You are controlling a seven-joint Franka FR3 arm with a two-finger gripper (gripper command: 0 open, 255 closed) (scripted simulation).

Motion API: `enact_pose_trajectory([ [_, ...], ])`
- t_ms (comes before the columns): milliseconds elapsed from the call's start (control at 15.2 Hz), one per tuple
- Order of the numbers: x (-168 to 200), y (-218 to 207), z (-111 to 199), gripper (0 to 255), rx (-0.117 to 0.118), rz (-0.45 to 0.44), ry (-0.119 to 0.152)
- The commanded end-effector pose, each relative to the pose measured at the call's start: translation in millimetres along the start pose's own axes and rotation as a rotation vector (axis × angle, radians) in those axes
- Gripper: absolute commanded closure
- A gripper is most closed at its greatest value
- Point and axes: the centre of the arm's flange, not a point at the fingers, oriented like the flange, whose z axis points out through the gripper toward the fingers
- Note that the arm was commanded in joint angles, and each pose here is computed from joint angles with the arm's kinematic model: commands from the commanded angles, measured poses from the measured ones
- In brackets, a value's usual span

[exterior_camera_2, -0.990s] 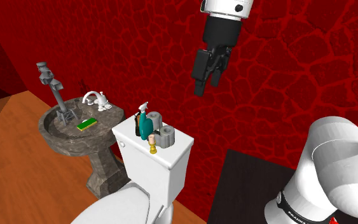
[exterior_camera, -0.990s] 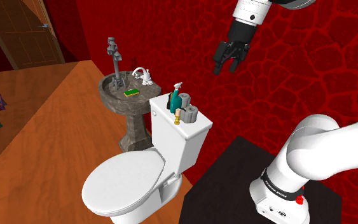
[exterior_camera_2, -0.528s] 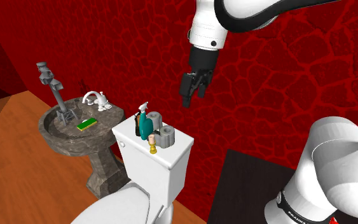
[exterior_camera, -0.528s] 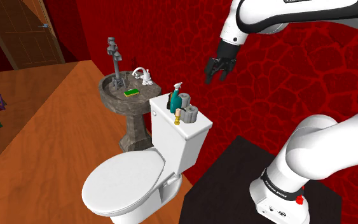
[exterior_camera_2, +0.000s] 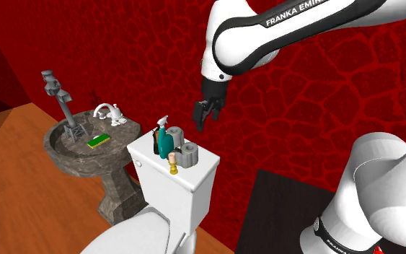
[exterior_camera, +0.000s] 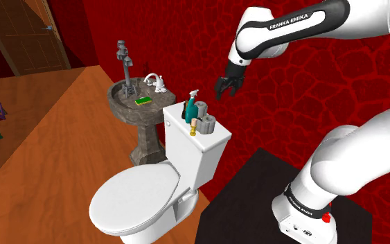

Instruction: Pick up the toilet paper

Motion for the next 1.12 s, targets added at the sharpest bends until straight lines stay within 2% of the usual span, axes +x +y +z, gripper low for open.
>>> enact_pose_trajectory([
  [0, 12.1, 6.2, 21.4, 0, -0.005, -0.001, 0.004],
  [1056, 118.4, 88.8, 179.0, 0, -0.044, -0.007, 0.024],
])
